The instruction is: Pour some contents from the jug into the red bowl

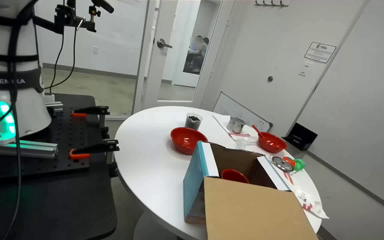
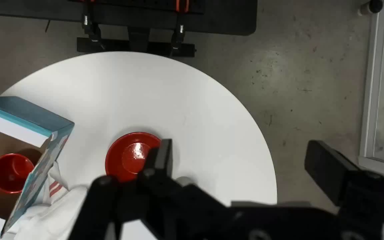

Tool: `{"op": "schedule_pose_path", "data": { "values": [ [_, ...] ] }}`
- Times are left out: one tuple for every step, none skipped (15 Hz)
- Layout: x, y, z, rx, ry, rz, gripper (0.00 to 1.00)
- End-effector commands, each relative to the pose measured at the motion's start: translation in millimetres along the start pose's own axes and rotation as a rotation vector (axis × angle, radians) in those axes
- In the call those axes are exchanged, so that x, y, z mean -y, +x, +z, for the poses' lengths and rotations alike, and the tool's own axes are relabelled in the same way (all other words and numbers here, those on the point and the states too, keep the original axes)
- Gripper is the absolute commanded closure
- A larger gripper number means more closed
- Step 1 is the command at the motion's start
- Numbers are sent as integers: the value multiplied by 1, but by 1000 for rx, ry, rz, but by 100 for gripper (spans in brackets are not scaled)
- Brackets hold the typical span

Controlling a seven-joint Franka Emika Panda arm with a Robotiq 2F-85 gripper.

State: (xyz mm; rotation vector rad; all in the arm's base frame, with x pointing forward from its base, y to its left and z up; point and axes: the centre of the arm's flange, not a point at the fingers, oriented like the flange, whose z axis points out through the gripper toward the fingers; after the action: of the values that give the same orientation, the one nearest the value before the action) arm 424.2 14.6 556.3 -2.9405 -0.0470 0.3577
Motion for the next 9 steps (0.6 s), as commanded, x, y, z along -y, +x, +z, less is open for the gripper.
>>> {"op": "schedule_pose_path", "data": {
  "values": [
    [0,0,0,0,0,0,0],
    [5,0,4,-12,-10,-4,0],
    [9,1,7,-21,-31,-3,0],
    [15,4,12,-27,-60,2,0],
    [18,8,15,-19,-76,10,0],
    [10,4,6,-14,-38,-5,0],
    [13,4,9,-11,-44,-8,0],
    [14,5,9,-10,-45,-9,0],
    [14,5,9,-10,-45,-8,0]
  ]
}}
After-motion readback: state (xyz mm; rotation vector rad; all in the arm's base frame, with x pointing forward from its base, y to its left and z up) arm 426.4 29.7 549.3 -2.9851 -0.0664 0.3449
